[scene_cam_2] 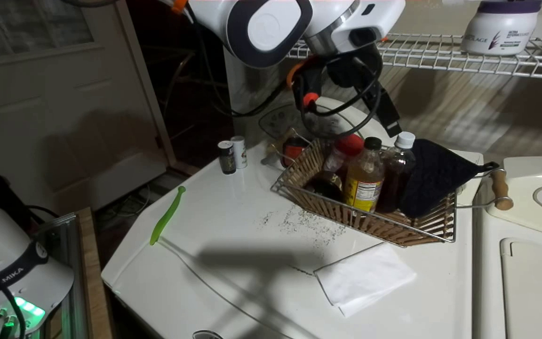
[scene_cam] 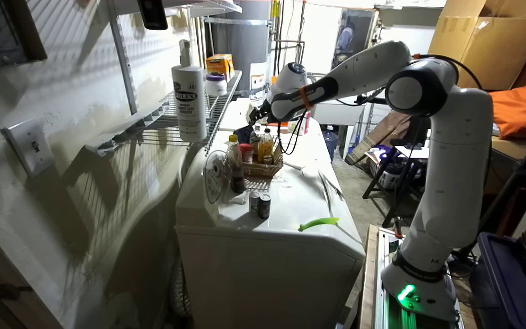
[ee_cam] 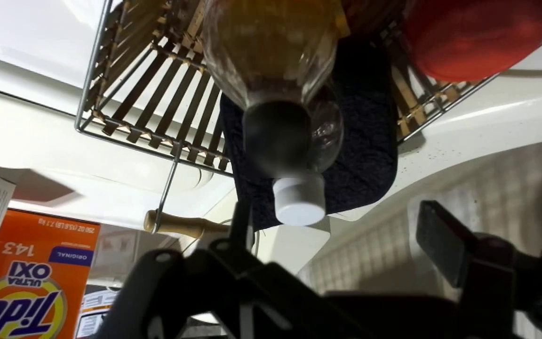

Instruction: Put the apple cider bottle in the basket.

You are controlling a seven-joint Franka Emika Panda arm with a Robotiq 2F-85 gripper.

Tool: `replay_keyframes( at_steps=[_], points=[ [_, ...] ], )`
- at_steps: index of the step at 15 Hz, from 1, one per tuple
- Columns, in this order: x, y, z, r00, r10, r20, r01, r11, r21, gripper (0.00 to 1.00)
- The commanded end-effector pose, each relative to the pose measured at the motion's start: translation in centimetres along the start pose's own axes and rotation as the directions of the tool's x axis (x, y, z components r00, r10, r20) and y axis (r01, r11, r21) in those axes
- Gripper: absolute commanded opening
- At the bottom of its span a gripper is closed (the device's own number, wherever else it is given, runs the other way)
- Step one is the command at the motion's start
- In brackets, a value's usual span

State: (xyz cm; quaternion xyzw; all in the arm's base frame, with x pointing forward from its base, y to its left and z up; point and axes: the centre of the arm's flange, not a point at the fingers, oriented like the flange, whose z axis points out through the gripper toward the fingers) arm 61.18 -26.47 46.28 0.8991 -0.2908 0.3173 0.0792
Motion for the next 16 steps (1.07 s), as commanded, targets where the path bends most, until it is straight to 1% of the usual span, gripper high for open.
replay_keyframes(
  at_steps=[1, 4, 6, 7, 9, 11, 12, 13, 14, 16],
  points=[
    [-1.4, -0.1, -4.7, 0.990, -0.073, 0.122, 0.071, 0.997, 0.014, 1.00],
    [-3.4, -0.2, -8.8, 0.962, -0.152, 0.229, 0.148, 0.988, 0.033, 1.00],
    [-5.0, -0.6, -11.5, 0.926, -0.226, 0.302, 0.211, 0.974, 0.083, 1.00],
    [-6.2, -1.0, -12.7, 0.902, -0.269, 0.338, 0.246, 0.963, 0.109, 1.00],
    [-7.9, -1.4, -15.2, 0.855, -0.349, 0.383, 0.315, 0.937, 0.152, 1.00],
    [-9.8, -1.3, -17.1, 0.811, -0.424, 0.404, 0.386, 0.906, 0.174, 1.00],
    [-10.2, -1.2, -18.0, 0.791, -0.472, 0.390, 0.429, 0.882, 0.196, 1.00],
    [-7.9, -2.0, -15.5, 0.828, -0.394, 0.399, 0.354, 0.919, 0.172, 1.00],
    [-8.2, -2.0, -16.2, 0.827, -0.402, 0.394, 0.361, 0.915, 0.178, 1.00],
    [-8.1, -1.8, -16.2, 0.828, -0.399, 0.393, 0.358, 0.917, 0.176, 1.00]
  ],
)
